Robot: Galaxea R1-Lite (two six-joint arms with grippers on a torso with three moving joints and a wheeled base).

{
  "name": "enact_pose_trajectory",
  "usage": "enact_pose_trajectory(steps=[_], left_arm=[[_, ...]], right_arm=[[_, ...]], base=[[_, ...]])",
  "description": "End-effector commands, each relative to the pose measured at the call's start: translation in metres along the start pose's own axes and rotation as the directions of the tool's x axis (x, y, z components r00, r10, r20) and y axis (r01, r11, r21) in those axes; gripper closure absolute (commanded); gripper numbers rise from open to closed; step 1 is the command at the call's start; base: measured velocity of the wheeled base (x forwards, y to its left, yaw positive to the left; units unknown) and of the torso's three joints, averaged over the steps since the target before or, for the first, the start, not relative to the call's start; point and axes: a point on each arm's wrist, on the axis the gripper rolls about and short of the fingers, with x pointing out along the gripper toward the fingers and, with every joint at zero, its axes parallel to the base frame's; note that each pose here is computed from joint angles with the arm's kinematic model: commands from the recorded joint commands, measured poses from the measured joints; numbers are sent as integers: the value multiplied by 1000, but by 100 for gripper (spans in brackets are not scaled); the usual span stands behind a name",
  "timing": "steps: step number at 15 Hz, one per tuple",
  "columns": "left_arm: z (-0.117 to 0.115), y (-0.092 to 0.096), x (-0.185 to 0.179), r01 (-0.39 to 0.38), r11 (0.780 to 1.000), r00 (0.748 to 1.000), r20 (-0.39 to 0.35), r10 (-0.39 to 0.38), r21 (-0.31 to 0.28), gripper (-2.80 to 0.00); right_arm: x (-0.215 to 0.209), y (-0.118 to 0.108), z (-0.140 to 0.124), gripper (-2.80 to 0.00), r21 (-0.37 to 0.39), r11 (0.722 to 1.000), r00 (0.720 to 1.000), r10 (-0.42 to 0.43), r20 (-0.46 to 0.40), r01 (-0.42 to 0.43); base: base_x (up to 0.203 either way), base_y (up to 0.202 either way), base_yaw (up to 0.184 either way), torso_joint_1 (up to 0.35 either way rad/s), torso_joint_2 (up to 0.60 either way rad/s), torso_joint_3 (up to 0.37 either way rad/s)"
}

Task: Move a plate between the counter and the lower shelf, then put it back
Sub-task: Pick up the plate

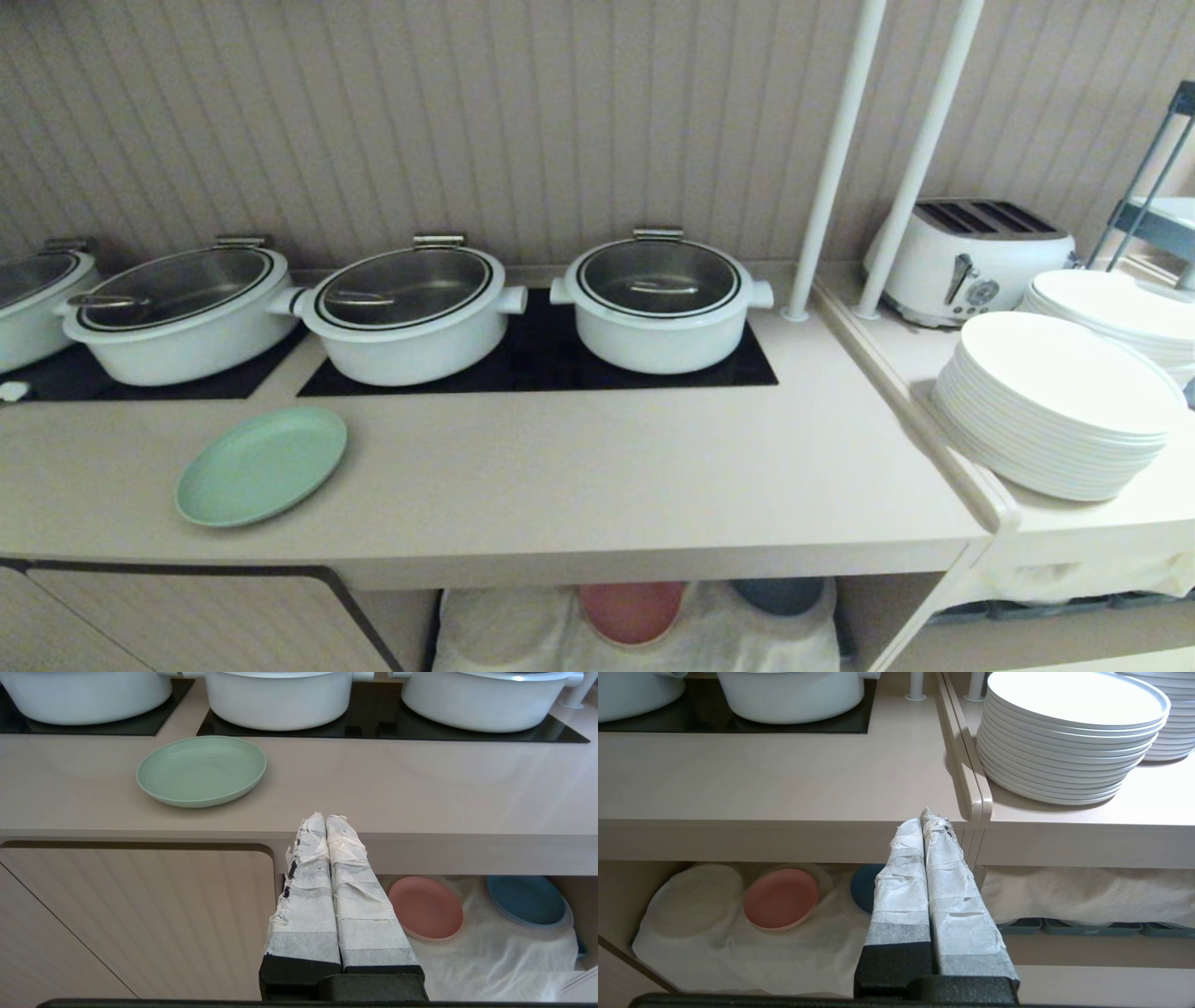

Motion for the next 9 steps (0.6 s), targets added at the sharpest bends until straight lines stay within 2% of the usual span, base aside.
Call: enact_pose_trajectory(steps=[1,9], left_arm=[[0,0,0,0,1000,1000,0,0,-1,0],[0,0,0,-1,1000,1000,-1,1,-2,0]], right_arm=[[0,0,0,0,0,1000,1000,1,0,-1],[0,0,0,0,0,1000,1000,1,0,-1]], base=[[0,0,0,0,0,0],[0,0,0,0,0,0]])
